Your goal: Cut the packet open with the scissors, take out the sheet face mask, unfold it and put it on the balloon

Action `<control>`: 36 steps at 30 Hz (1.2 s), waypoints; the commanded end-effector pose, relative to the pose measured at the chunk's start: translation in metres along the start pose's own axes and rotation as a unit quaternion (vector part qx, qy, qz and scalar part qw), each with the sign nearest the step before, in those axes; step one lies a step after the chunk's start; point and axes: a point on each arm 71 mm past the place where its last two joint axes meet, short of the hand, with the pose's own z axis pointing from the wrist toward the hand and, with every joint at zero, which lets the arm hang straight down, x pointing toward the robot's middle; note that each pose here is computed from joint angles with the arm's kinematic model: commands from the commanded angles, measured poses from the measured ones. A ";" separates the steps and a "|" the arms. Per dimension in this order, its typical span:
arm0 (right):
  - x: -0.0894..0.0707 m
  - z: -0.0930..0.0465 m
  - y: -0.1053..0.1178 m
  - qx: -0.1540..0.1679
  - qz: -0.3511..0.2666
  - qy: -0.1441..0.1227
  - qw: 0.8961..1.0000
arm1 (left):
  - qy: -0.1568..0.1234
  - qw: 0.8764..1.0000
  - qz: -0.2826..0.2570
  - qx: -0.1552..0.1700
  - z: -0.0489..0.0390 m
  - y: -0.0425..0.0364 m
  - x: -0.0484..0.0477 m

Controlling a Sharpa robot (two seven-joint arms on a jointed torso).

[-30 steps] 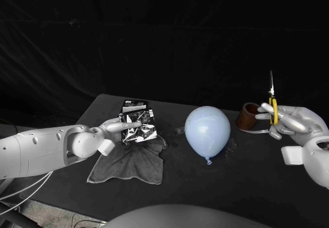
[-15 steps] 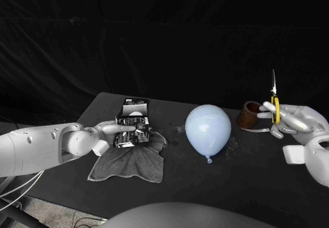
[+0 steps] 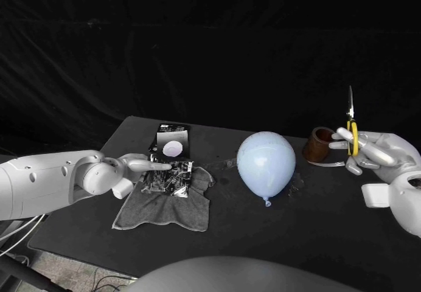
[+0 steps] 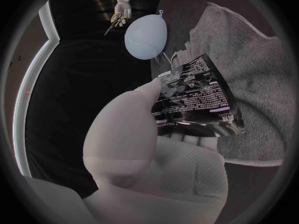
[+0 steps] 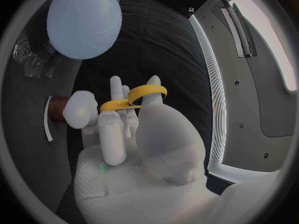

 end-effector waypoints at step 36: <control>0.001 0.000 0.001 -0.009 0.003 0.010 1.000 | -0.090 0.972 0.154 0.154 -0.0333 -0.0808 -0.0331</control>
